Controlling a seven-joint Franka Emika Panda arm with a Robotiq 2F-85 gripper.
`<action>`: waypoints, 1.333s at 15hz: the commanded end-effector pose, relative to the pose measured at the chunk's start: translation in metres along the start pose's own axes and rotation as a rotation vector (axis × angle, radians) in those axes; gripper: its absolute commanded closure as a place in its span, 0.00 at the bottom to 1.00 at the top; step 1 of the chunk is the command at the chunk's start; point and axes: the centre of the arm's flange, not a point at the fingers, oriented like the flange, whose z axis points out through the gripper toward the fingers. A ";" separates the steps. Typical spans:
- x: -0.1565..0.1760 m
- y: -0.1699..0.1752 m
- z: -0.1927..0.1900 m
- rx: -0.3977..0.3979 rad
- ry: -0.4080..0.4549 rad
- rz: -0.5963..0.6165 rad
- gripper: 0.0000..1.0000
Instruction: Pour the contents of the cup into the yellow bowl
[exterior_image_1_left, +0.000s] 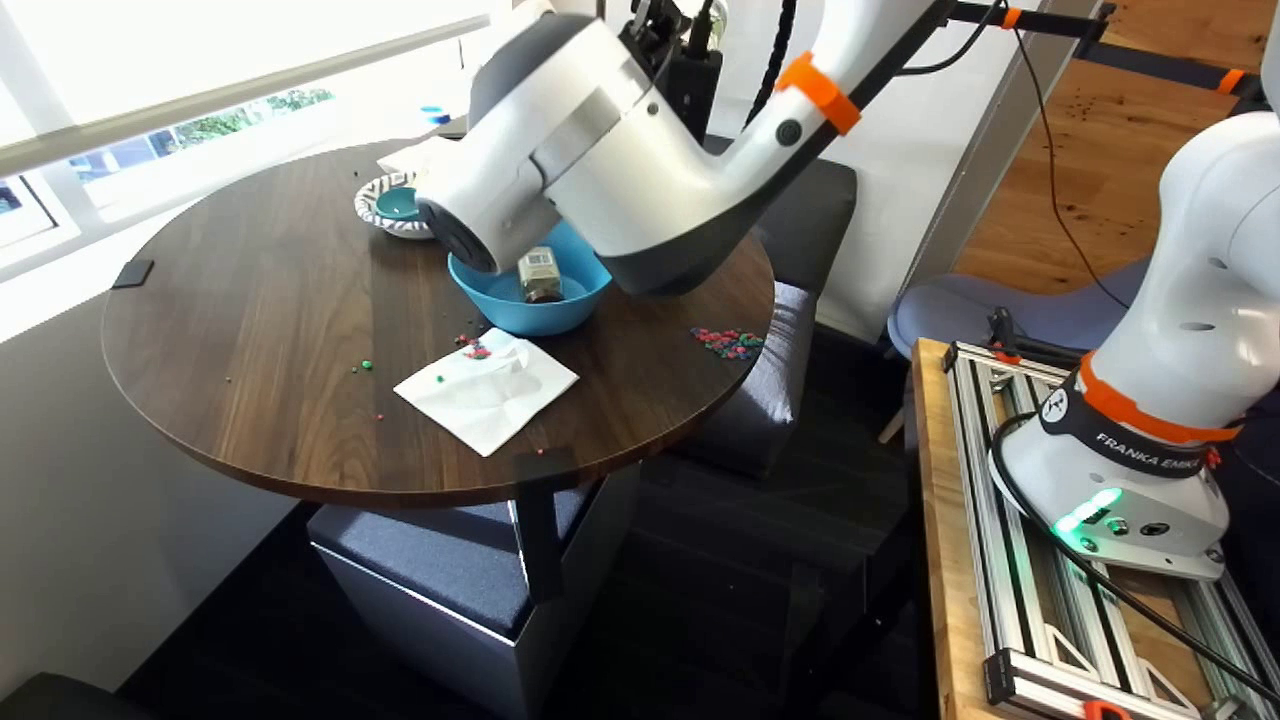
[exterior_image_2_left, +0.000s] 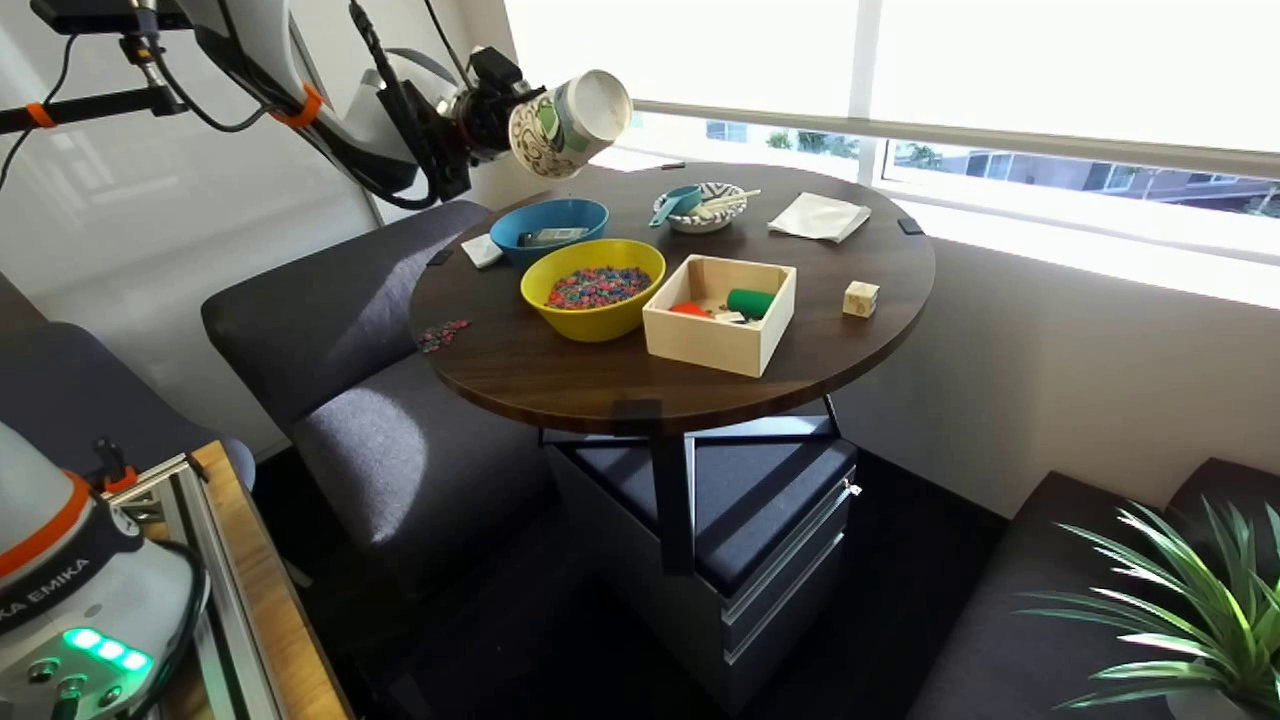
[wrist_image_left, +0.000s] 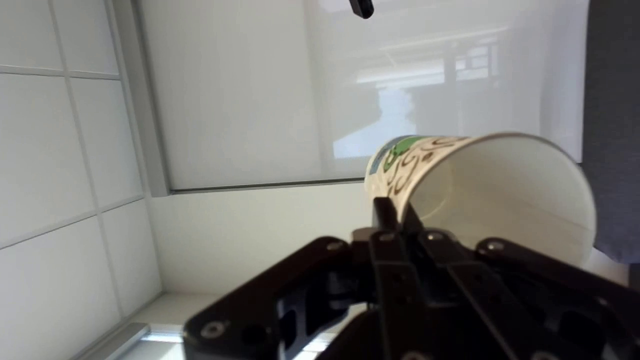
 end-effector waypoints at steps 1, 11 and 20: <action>-0.001 0.060 0.031 0.183 -0.052 -0.032 0.99; 0.006 0.145 0.092 0.644 -0.305 -0.074 0.99; 0.010 0.170 0.052 1.071 -0.364 -0.257 0.99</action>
